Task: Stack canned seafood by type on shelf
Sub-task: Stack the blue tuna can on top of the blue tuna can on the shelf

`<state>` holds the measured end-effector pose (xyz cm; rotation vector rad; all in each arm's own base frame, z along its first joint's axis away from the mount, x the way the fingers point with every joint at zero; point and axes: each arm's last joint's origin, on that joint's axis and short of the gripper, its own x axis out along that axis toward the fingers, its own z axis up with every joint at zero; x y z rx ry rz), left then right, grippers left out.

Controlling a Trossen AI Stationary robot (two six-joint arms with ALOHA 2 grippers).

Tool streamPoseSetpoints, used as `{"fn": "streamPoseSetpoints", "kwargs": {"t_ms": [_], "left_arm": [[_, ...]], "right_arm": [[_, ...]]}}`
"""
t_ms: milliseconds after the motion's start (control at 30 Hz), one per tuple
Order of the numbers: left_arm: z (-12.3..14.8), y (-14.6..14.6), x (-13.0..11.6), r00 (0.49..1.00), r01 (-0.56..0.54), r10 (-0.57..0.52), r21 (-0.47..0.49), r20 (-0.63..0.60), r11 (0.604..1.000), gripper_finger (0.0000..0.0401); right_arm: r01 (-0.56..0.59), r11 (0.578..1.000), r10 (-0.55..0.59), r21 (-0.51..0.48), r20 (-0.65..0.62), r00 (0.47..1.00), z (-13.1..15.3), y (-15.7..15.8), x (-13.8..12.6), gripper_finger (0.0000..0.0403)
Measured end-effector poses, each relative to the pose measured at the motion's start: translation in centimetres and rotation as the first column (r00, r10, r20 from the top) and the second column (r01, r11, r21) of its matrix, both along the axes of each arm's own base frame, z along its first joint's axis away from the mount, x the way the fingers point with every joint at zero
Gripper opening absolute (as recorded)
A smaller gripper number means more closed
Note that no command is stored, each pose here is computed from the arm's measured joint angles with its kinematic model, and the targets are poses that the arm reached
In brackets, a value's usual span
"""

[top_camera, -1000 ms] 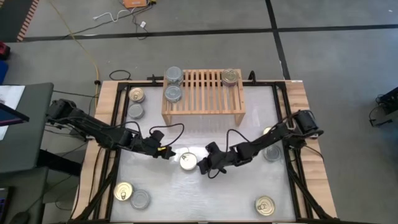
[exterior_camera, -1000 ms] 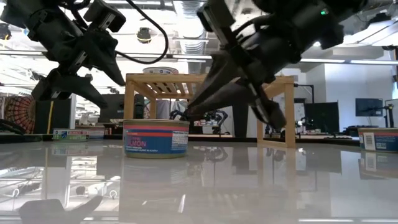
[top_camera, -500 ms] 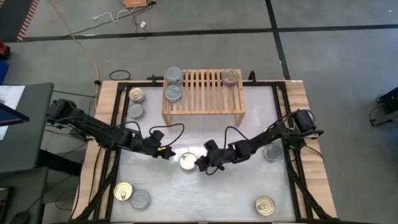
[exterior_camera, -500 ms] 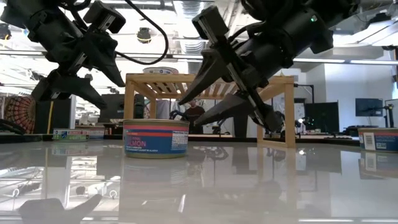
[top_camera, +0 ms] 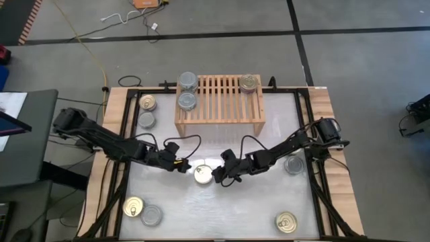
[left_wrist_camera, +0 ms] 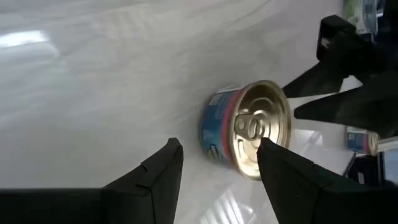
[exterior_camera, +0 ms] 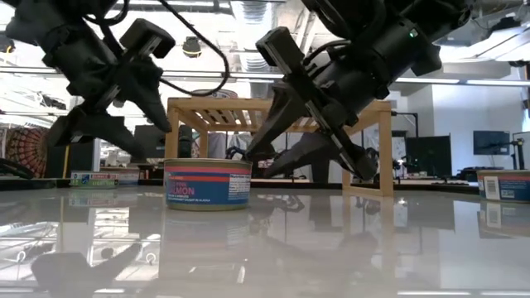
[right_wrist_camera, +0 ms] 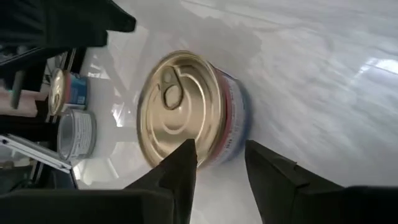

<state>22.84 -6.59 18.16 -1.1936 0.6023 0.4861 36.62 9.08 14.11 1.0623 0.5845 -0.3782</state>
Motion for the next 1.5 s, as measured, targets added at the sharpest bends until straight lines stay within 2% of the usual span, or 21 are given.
{"fn": "streamPoseSetpoints", "kwargs": {"t_ms": [433, 767, 1167, 1500], "left_arm": [[-0.5, -0.2, 0.5, 1.000, -0.004, 0.004, -0.009, 0.008, 1.000, 0.0196], [-0.5, -0.2, 0.5, 1.000, -0.005, 0.005, -0.009, 0.009, 1.000, 0.0196], [1.4, 0.3, -0.5, 0.997, 0.024, -0.031, 0.095, 0.066, 0.995, 0.0196], [1.9, 1.1, -2.6, 0.999, 0.038, -0.033, 0.157, -0.032, 0.987, 0.0196]], "right_arm": [[-0.013, 1.000, 0.012, -0.026, -0.035, 0.999, -0.3, -0.1, -0.2, 0.0138], [-0.014, 0.999, 0.012, -0.029, -0.043, 0.999, -0.3, -0.1, -0.3, 0.0136], [-0.003, 1.000, 0.002, -0.015, -0.041, 0.999, -0.3, -0.1, -0.3, 0.0136], [0.008, 1.000, -0.008, -0.002, -0.038, 0.999, -0.3, -0.1, -0.2, 0.0136]]}}
